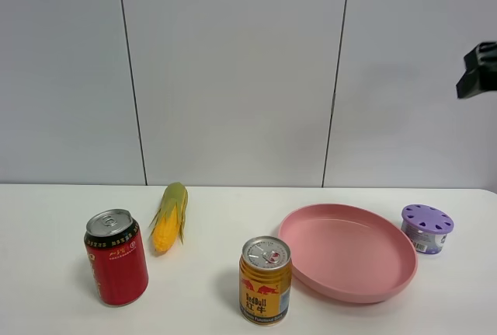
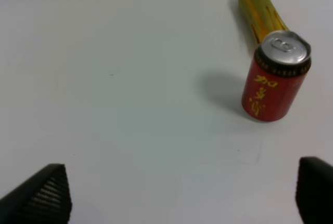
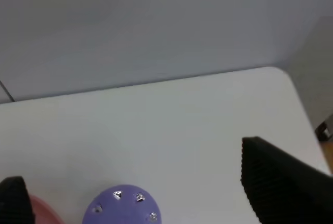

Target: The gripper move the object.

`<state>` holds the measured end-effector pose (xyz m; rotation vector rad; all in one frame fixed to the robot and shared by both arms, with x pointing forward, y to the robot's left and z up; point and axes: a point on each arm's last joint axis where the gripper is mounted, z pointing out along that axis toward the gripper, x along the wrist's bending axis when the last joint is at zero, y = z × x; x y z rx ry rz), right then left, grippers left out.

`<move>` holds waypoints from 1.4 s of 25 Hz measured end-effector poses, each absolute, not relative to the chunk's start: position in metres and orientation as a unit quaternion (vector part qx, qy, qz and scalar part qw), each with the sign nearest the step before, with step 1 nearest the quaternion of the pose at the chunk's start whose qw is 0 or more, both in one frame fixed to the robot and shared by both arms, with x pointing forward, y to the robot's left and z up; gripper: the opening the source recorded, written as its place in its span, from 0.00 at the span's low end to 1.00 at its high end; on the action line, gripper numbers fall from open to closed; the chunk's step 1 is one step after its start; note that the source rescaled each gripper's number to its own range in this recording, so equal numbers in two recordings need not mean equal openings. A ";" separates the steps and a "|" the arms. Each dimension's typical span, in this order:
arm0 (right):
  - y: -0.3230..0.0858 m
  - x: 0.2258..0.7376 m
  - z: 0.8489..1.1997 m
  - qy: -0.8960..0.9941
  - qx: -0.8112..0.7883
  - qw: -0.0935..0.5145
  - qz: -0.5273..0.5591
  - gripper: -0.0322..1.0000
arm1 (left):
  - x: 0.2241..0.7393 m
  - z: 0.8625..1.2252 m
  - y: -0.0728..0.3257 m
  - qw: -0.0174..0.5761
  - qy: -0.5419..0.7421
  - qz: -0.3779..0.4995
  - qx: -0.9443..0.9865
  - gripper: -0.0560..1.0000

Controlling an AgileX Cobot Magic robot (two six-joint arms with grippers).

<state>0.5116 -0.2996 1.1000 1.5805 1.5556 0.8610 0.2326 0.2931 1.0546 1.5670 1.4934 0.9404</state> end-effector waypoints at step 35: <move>-0.311 0.220 1.099 0.526 0.687 0.384 0.323 0.30 | 0.233 1.055 0.293 0.381 0.585 0.368 0.614 1.00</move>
